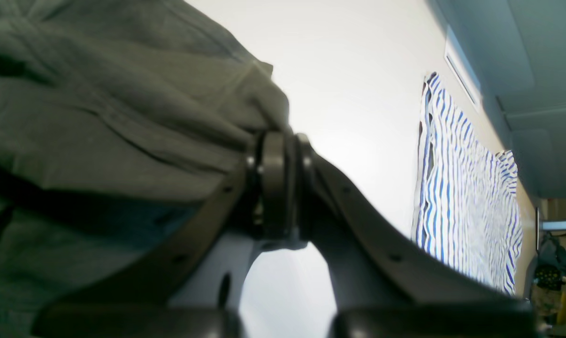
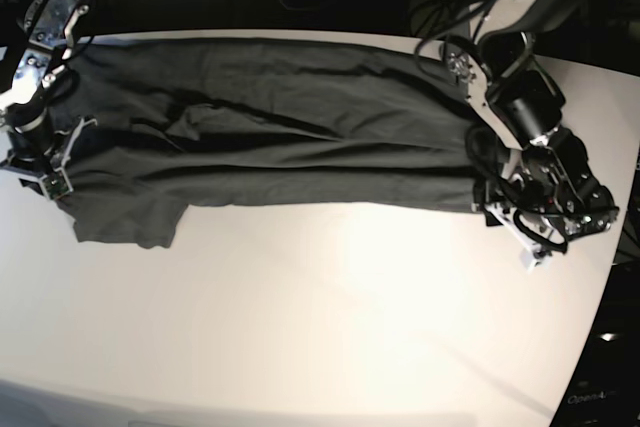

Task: Fold the T-shirt properly
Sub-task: 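Regrasp the folded side edge with the left gripper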

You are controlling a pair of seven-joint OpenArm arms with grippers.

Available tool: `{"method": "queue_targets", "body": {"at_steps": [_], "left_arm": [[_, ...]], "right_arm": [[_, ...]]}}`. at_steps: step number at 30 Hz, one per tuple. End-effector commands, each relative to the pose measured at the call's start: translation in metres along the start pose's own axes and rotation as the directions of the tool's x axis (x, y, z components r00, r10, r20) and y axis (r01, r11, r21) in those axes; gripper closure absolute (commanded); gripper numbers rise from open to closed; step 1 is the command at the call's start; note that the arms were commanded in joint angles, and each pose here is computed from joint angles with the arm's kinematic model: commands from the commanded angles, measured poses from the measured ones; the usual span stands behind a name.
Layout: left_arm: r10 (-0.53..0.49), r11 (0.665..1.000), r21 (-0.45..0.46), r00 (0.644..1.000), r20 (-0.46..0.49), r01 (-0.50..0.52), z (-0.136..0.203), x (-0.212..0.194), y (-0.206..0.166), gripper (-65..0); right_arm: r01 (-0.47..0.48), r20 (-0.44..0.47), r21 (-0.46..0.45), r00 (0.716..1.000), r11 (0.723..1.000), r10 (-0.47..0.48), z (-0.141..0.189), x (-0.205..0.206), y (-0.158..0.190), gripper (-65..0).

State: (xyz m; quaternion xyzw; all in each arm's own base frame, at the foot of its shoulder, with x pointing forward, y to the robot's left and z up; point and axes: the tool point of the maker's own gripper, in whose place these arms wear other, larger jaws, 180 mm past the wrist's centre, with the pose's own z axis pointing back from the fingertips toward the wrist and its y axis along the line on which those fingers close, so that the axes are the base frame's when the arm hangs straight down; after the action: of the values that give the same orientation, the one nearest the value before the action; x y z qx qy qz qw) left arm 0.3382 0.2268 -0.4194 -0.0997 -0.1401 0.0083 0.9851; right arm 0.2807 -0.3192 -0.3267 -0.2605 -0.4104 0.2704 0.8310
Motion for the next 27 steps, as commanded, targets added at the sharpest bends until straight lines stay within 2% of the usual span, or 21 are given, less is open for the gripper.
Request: {"method": "queue_targets", "body": {"at_steps": [1,8,11,18,22,27], "left_arm": [[-0.005,1.000,0.009,0.999,0.047,0.005,0.011,0.018,0.002,-37.1],[-0.006,1.000,-0.003,0.999,0.048,0.006,0.009,0.018,-0.003,-37.1],[-0.009,0.999,-0.038,0.998,0.065,0.011,0.007,0.023,-0.015,-36.4],[-0.006,0.997,-0.081,0.994,0.112,0.015,0.011,0.037,-0.026,-23.0],[-0.007,0.996,-0.082,0.994,0.112,0.017,0.011,0.037,-0.027,-18.8],[-0.006,0.994,-0.105,0.997,0.083,0.015,0.002,0.031,-0.032,-17.7]], "right_arm": [[-0.007,0.039,-0.038,0.999,0.999,0.008,0.002,0.011,-0.014,-0.3],[-0.006,0.038,-0.037,0.999,0.999,0.008,0.002,0.010,-0.014,-0.3],[-0.006,0.038,-0.037,0.999,0.999,0.008,0.002,0.010,-0.014,-0.3],[-0.006,0.038,-0.037,0.999,0.999,0.008,0.002,0.010,-0.014,-0.3],[-0.006,0.038,-0.037,0.999,0.999,0.008,0.002,0.010,-0.014,-0.3],[-0.006,0.037,-0.036,0.999,0.999,0.007,0.002,0.010,-0.014,-0.3]]}}
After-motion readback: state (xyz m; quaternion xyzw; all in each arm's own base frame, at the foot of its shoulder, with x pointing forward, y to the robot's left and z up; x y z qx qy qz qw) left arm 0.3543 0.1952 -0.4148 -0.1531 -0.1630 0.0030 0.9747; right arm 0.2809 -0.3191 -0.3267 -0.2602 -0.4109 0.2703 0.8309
